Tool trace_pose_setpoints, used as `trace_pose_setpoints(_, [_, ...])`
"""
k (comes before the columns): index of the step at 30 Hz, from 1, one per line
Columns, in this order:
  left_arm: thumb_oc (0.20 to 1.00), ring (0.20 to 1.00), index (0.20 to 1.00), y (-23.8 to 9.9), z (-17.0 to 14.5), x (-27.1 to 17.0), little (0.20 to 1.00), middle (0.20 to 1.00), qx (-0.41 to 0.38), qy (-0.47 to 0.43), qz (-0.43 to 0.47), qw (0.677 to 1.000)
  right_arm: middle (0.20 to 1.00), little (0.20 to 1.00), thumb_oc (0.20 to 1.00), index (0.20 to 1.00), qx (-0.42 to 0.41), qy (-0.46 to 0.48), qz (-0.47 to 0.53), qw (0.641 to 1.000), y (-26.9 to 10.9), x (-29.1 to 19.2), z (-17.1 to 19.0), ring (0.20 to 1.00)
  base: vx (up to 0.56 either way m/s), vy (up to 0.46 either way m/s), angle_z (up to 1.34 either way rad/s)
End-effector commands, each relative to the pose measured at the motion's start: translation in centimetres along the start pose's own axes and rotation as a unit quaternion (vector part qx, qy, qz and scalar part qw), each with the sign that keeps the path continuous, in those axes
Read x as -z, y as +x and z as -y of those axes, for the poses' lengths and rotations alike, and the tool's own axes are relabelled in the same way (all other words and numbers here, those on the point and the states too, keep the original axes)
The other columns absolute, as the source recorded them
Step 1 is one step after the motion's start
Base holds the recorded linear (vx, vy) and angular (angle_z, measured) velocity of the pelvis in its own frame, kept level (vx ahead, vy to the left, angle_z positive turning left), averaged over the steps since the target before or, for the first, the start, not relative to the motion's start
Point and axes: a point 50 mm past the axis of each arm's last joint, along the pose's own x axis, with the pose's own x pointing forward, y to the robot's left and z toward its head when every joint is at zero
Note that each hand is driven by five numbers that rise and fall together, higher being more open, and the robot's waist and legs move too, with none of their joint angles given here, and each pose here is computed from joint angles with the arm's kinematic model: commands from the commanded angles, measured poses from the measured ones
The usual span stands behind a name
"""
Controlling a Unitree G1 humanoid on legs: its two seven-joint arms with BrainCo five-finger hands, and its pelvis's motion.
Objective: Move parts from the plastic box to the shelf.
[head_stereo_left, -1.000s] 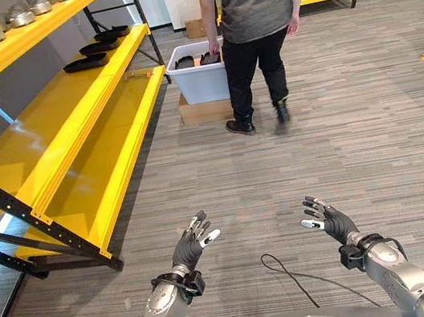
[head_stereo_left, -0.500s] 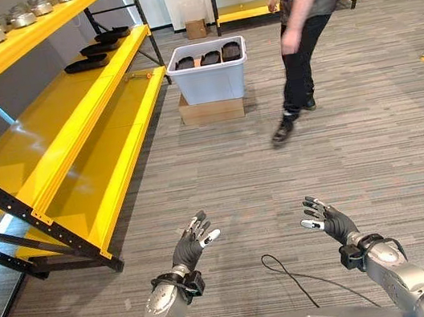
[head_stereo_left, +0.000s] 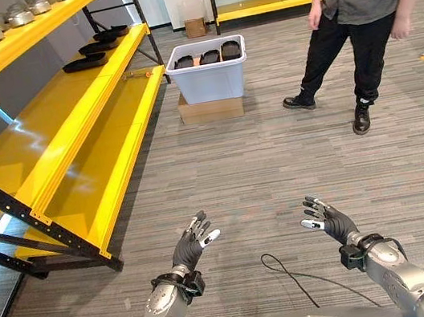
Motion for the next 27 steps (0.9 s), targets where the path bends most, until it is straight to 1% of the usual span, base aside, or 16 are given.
trace_pose_setpoints(1, [1.0,1.0,1.0,0.8,-0.1,-1.7,1.0,1.0,0.001,0.004,0.044,0.999,1.0,1.0,1.0,1.0,-0.012,0.01,0.035,0.999,0.5,-1.1,-0.6,1.0,0.01,0.087,-0.04])
trace_pose_setpoints(8, [1.0,1.0,1.0,1.1,-0.1,-2.8,1.0,1.0,0.001,0.01,0.063,0.998,1.0,1.0,1.0,1.0,-0.02,0.012,0.041,0.999,1.1,-1.6,-1.0,1.0,-0.01,0.121,-0.01])
trace_pose_setpoints(17, [1.0,1.0,1.0,1.1,-0.3,-3.3,1.0,1.0,0.003,0.028,0.068,0.997,1.0,1.0,1.0,1.0,-0.025,0.024,0.041,0.999,0.9,-1.3,-1.4,1.0,0.0,0.195,0.06])
trace_pose_setpoints(27, [1.0,1.0,1.0,1.5,-0.2,-3.9,1.0,1.0,0.001,0.03,0.08,0.996,1.0,1.0,1.0,1.0,-0.029,0.003,0.059,0.998,1.6,-2.8,-1.7,1.0,0.13,-0.045,0.04])
